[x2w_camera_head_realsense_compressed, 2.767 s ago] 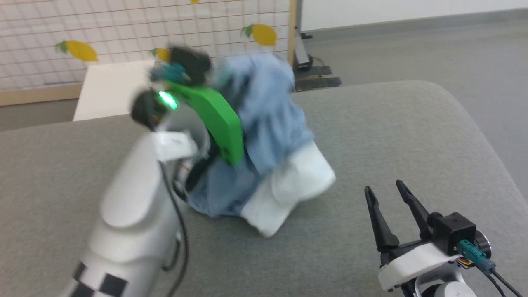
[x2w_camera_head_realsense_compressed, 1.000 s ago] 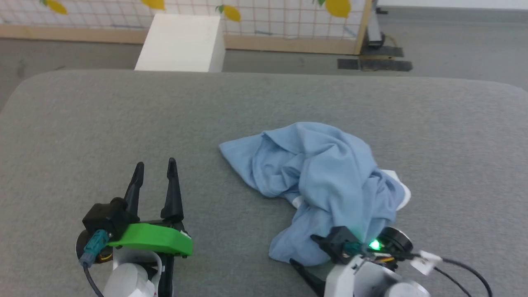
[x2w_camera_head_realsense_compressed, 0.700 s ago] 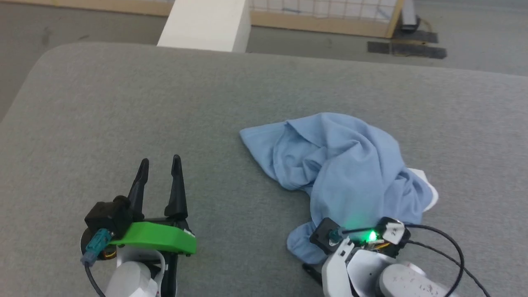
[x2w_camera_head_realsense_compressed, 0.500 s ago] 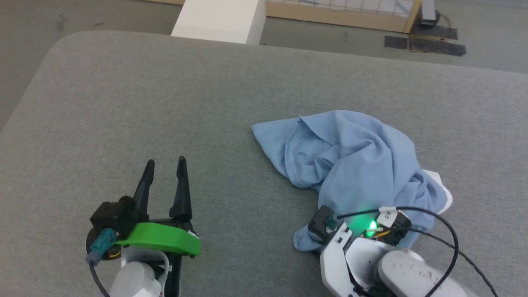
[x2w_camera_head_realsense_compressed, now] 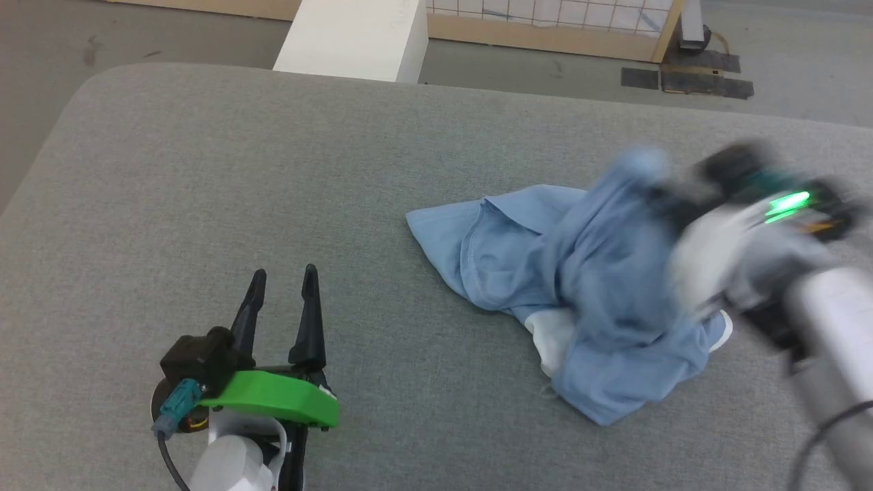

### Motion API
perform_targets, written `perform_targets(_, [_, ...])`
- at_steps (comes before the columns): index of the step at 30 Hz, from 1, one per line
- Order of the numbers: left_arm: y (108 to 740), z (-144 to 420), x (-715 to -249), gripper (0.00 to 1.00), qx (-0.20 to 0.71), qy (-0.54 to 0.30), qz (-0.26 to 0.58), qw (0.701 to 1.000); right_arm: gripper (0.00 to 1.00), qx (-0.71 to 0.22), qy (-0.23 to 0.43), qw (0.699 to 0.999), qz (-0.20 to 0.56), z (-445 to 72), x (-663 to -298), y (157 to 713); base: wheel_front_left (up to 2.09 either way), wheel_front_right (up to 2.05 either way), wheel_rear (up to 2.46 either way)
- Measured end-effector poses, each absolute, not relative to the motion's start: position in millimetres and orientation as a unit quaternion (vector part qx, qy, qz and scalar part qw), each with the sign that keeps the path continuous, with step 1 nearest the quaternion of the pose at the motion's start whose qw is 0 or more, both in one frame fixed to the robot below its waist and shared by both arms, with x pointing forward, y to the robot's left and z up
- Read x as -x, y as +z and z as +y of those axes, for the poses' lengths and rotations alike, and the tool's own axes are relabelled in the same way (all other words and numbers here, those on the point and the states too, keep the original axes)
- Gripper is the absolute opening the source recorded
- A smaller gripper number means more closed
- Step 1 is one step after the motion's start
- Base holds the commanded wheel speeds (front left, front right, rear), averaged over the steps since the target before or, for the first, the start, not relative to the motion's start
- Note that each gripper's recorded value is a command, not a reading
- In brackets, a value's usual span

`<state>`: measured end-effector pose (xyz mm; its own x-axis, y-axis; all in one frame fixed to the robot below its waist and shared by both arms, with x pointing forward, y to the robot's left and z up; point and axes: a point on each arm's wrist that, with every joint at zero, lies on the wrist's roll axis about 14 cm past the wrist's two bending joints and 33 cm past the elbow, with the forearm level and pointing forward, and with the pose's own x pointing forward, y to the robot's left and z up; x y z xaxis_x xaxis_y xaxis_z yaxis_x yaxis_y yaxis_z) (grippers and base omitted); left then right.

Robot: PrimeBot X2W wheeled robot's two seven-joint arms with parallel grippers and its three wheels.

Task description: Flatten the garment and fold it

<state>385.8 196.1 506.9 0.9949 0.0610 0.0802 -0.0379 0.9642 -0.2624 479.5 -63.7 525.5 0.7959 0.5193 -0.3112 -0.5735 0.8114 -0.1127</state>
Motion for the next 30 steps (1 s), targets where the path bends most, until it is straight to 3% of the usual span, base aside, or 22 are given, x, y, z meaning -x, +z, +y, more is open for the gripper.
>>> perform_targets(5, [498.8,190.4,-388.2,1.0,0.133,0.018,-0.031,0.99,0.0,0.063,0.095,0.981,0.155,-191.9,-520.0,524.2,0.0,0.0,0.0])
perform_targets(11, [491.0,187.7,-390.3,1.0,0.133,0.016,-0.019,0.991,0.0,0.007,-0.058,0.96,0.275,-283.2,-490.5,450.8,0.0,0.0,0.0])
perform_targets(12, [490.3,187.3,-390.6,1.0,0.133,0.015,-0.018,0.991,0.4,-0.002,-0.066,0.954,0.293,-285.2,-482.9,439.1,0.0,0.0,0.0])
perform_targets(13, [490.1,186.7,-391.2,1.0,0.133,0.014,-0.018,0.991,1.0,-0.014,-0.07,0.949,0.308,-283.9,-474.4,427.3,0.0,0.0,0.0])
perform_targets(16, [488.4,184.3,-392.7,1.0,0.134,0.011,-0.015,0.991,1.0,-0.043,-0.069,0.948,0.309,-270.8,-462.9,416.1,0.0,0.0,0.0])
perform_targets(25, [483.8,148.6,-399.6,1.0,0.142,-0.045,-0.003,0.989,1.0,-0.045,-0.031,0.991,0.118,-236.2,-450.1,478.5,0.0,0.0,0.0])
perform_targets(30, [480.0,101.2,-407.5,1.0,0.148,-0.116,0.015,0.982,1.0,-0.061,0.003,0.995,0.075,-205.9,-421.2,485.9,0.0,0.0,0.0])
